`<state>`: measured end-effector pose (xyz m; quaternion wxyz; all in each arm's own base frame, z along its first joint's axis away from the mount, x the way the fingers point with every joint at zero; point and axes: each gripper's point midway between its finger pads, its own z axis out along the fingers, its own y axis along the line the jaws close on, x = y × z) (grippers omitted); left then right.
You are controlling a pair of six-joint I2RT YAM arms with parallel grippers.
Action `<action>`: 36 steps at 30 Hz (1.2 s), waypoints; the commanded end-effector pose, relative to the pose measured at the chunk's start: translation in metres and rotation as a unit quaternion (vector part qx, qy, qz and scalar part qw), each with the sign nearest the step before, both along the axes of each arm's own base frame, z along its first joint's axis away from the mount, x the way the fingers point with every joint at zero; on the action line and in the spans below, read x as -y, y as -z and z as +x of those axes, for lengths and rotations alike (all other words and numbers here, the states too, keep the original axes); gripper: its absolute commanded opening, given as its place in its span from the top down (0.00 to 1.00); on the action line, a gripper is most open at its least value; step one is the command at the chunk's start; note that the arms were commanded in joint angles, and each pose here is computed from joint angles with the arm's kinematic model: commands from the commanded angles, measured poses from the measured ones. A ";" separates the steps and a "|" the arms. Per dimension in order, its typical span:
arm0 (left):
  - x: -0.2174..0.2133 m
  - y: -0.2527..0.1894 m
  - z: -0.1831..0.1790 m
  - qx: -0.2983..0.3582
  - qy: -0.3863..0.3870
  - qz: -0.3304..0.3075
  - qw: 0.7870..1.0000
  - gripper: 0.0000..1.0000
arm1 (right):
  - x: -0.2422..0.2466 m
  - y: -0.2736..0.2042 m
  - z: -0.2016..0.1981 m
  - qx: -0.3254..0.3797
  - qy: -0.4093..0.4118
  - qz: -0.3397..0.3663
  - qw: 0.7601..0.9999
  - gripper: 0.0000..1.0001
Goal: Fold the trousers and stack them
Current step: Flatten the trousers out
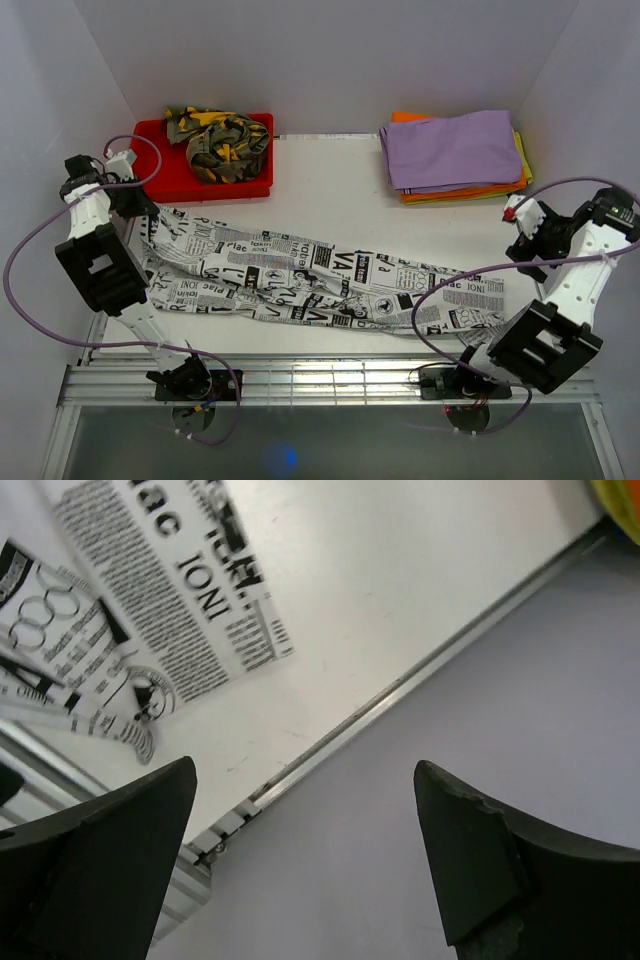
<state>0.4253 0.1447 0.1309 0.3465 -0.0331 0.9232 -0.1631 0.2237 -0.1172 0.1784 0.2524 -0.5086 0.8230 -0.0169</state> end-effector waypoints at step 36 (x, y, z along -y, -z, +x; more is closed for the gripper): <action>-0.001 0.000 -0.009 -0.028 -0.024 0.042 0.998 1.00 | 0.008 0.135 0.125 -0.030 0.161 -0.075 0.984 0.92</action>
